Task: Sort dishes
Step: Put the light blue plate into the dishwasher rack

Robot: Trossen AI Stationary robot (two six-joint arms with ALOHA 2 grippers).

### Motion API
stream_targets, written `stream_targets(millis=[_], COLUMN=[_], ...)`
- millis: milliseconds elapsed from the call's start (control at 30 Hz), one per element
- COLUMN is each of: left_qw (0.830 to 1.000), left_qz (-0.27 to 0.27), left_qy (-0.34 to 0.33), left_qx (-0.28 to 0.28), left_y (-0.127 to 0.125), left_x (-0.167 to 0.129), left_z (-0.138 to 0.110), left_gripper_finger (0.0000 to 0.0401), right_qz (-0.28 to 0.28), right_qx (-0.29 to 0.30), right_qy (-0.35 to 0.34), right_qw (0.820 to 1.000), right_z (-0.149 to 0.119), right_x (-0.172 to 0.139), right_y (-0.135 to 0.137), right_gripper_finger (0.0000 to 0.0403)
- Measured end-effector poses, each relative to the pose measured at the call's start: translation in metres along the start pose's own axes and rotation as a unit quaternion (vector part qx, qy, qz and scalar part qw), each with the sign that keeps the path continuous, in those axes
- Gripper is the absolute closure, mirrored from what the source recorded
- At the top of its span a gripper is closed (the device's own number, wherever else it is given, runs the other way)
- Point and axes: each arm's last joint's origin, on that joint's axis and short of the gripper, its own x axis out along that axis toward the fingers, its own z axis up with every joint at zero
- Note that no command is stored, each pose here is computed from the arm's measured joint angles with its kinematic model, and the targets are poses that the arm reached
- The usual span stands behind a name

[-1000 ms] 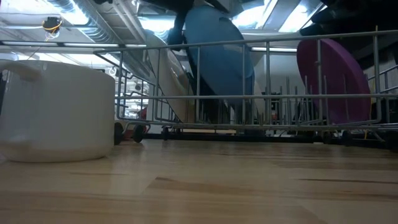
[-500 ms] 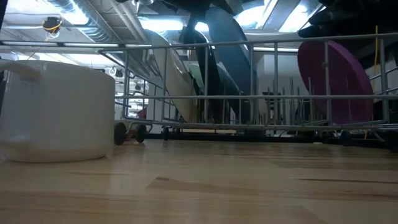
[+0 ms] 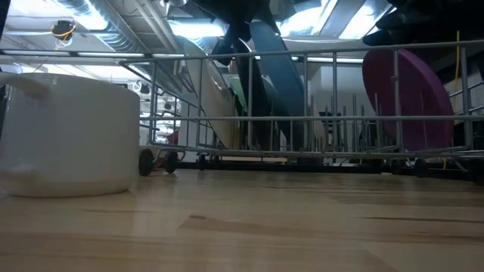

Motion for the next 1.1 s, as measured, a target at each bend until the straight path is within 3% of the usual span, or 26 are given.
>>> stream_targets(millis=[667,900,1100], left_qw=[0.995,0.987,0.97], left_qz=[-0.007,-0.015,-0.03], left_qy=[0.012,0.024,0.04], left_qx=[0.104,0.16,0.239], left_y=[0.0035,0.004,0.0043], left_x=[0.0061,0.0061,0.0061], left_z=[0.0053,0.004,0.0016], left_gripper_finger=[0.0274,0.0268,0.0269], right_qz=[0.0,0.0,0.0], right_qx=[0.0,0.001,0.001], right_qy=[0.0,0.002,0.002], right_qw=[1.0,1.0,1.0], right_z=[0.0,-0.0002,-0.0002], right_x=[0.0001,0.0,-0.0001], right_y=[0.0,0.0,0.0], right_gripper_finger=[0.0242,0.0242,0.0242])
